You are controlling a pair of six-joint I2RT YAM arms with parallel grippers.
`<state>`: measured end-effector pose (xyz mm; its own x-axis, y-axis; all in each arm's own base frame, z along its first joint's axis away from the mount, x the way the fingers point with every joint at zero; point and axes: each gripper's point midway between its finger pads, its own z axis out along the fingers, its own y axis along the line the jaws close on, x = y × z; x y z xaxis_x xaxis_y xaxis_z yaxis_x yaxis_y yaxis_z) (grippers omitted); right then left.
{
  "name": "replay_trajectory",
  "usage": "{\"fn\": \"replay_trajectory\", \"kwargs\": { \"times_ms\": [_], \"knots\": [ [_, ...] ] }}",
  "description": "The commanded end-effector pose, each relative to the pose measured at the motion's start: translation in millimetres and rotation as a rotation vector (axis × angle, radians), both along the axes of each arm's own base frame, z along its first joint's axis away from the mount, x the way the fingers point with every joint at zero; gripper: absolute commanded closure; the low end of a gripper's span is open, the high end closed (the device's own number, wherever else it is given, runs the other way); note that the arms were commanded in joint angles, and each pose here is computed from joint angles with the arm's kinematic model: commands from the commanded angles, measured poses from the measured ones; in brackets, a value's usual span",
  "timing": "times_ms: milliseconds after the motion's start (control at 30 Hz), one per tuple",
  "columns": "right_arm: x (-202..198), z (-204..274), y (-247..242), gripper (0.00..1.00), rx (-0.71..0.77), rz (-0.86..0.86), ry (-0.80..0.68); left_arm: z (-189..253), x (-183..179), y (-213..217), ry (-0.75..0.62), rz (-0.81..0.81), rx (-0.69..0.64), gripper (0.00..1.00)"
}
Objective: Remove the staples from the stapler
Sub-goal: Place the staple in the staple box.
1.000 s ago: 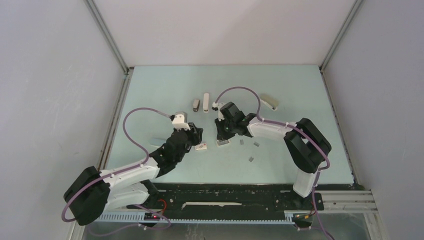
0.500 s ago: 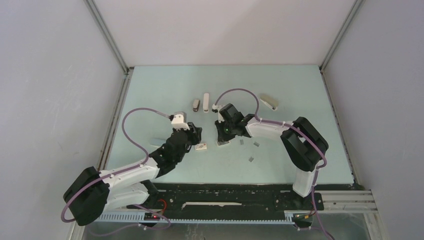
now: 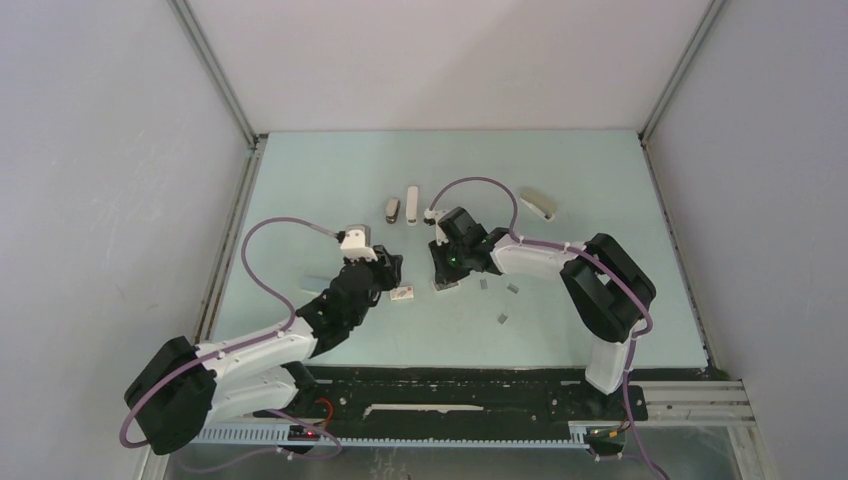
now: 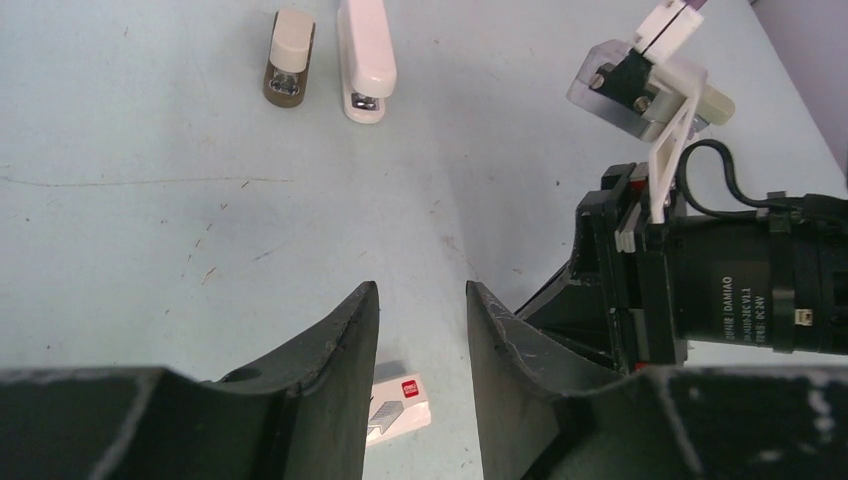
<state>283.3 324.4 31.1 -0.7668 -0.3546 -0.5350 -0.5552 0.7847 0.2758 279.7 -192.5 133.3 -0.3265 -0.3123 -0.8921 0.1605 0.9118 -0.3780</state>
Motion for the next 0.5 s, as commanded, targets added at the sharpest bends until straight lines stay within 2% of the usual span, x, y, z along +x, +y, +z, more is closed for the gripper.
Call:
{"fn": "replay_trajectory", "kwargs": {
  "times_ms": [0,200,467],
  "knots": [
    [2.4,10.6,11.2,0.73,0.029,0.007,-0.011,2.9,-0.4,5.4,-0.032,0.023,-0.002,0.57],
    [1.3,11.1,11.7,0.68,0.033,0.015,-0.008,2.5,-0.9,5.3,-0.032,0.023,-0.001,0.57],
    [2.4,17.7,11.3,0.67,0.032,0.019,-0.019,2.5,-1.0,5.7,-0.033,0.024,-0.001,0.57]
  ]
}}
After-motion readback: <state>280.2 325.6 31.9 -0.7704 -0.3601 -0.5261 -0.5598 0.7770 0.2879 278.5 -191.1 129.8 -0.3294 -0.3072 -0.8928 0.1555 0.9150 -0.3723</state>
